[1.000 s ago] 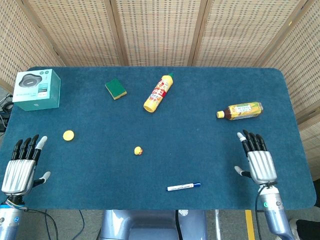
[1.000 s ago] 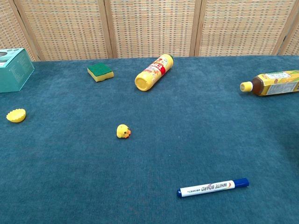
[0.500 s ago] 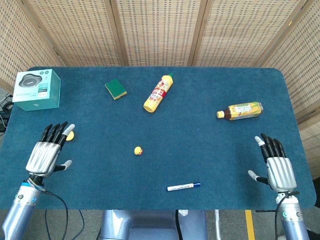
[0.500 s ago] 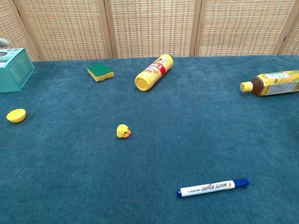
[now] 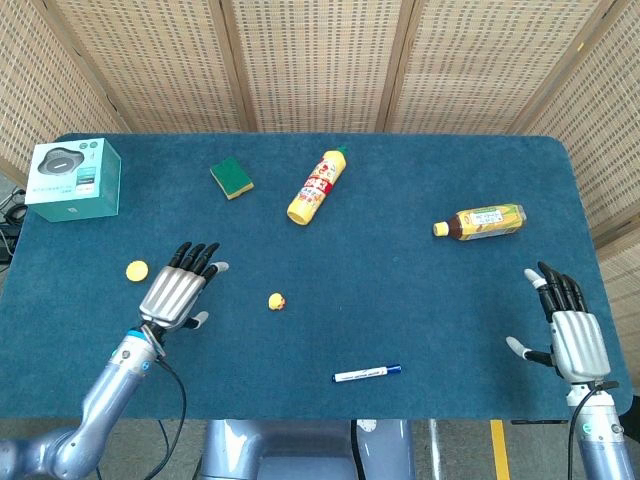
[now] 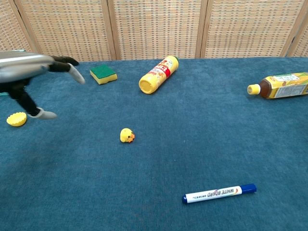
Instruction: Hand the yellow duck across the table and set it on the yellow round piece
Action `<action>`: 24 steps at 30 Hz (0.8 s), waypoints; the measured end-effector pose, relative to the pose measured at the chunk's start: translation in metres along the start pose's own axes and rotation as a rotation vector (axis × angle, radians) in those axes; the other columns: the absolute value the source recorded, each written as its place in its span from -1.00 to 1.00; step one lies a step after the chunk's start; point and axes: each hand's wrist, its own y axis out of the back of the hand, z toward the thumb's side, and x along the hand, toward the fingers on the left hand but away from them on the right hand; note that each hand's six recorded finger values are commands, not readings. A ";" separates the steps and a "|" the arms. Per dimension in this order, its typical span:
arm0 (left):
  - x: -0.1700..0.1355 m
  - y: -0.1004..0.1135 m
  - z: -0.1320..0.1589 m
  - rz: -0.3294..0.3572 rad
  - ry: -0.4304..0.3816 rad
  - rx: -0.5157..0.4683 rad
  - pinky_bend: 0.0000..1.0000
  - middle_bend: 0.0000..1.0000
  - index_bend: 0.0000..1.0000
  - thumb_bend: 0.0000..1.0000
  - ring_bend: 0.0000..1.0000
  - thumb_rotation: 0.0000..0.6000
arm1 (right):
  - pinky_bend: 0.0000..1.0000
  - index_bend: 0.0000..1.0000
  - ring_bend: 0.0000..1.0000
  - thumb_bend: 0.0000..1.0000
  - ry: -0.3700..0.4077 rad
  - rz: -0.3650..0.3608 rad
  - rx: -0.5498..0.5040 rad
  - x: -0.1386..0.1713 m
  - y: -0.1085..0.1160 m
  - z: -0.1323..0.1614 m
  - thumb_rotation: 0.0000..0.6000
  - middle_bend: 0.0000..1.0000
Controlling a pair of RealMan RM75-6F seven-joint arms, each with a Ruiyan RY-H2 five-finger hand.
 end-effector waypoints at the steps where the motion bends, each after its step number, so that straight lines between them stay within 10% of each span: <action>1: 0.006 -0.003 0.006 -0.013 -0.003 0.008 -1.00 -1.00 -0.46 -0.50 -1.00 1.00 | -1.00 -0.82 -1.00 -0.82 -0.001 0.000 -0.003 0.000 0.000 0.000 1.00 -1.00; 24: 0.068 -0.032 0.068 -0.121 0.017 0.084 -1.00 -1.00 -0.31 -0.50 -1.00 1.00 | -1.00 -0.80 -1.00 -0.82 -0.017 -0.005 -0.083 -0.001 0.012 -0.009 1.00 -1.00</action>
